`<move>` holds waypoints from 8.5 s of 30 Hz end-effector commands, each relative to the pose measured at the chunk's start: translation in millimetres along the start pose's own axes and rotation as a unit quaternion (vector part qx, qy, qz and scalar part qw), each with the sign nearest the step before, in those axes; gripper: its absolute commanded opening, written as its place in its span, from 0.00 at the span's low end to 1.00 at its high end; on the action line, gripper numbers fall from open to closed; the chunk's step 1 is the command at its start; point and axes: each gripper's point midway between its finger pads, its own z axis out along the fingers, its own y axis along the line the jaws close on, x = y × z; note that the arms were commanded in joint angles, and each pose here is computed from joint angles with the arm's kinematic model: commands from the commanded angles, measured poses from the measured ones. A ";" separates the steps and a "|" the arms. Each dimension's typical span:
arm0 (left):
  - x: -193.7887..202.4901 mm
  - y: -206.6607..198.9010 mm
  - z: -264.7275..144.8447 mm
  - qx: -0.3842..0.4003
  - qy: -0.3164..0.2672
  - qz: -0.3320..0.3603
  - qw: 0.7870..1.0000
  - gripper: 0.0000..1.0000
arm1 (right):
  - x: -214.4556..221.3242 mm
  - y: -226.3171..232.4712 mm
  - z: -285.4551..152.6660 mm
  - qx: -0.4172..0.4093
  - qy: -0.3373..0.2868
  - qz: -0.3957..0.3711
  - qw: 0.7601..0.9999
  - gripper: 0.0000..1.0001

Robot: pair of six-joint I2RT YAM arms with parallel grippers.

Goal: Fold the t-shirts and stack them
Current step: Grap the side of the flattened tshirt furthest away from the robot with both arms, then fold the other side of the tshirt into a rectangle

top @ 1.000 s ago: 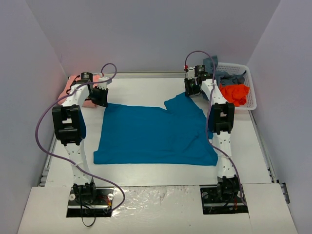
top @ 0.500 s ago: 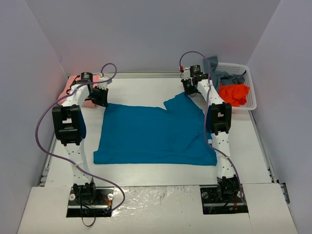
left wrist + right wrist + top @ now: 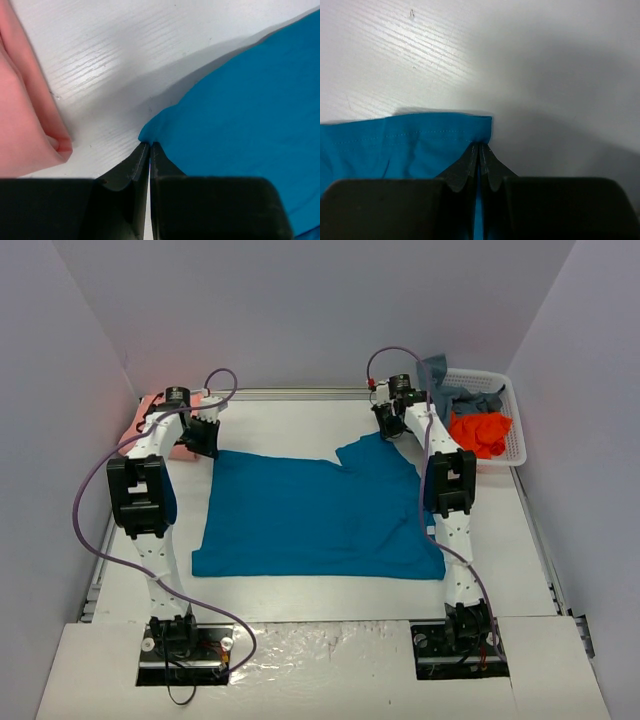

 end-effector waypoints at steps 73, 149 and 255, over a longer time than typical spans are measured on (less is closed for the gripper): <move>97.2 -63.1 -123.4 -0.005 -0.035 0.088 0.996 0.02 | 172.6 52.3 -252.8 -0.021 0.064 -0.014 0.998 0.00; 129.8 -91.1 -110.2 0.055 -0.025 0.079 0.995 0.22 | 210.1 113.5 -171.0 -0.210 0.205 -0.087 0.952 0.00; 145.8 -102.7 -124.3 0.021 -0.047 0.070 0.996 0.21 | 182.0 109.8 -160.7 -0.047 0.215 -0.211 0.952 0.46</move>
